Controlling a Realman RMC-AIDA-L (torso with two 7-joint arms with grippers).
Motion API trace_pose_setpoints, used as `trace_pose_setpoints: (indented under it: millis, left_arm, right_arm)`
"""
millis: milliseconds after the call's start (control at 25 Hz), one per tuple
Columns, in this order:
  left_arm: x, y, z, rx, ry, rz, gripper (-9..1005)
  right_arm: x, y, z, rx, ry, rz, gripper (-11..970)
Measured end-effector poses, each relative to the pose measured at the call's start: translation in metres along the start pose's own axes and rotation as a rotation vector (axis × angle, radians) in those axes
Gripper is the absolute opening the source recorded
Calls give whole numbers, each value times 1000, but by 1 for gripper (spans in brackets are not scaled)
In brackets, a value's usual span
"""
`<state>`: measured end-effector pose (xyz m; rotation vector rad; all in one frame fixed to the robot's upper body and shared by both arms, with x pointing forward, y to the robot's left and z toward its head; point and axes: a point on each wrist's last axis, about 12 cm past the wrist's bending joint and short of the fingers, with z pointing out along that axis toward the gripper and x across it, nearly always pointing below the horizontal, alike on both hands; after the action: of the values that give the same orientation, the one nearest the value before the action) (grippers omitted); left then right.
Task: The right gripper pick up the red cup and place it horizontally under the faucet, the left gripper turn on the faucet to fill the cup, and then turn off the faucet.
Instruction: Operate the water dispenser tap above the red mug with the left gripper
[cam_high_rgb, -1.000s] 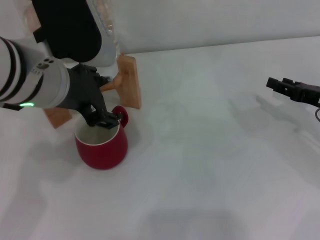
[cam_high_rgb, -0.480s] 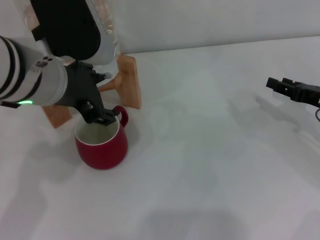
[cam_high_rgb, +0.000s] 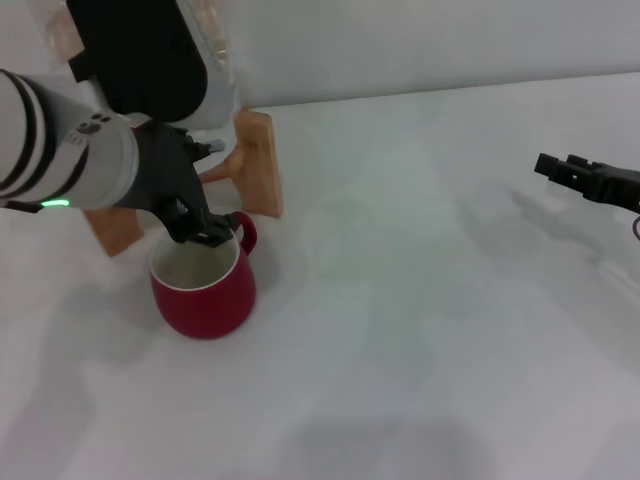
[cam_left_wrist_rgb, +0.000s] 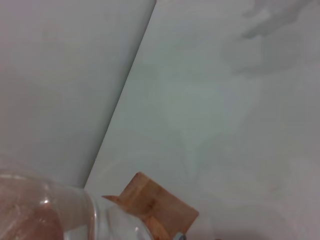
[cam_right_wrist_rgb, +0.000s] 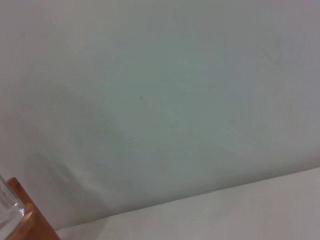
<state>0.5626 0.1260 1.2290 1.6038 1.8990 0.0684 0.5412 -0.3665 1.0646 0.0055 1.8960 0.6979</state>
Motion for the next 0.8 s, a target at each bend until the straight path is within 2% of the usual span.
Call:
trace_pose_setpoints:
  millis: [800]
  left_arm:
    - [-8, -6, 1, -3, -20, 31, 800]
  right_arm:
    - [2, -3, -2, 12, 3, 8, 592]
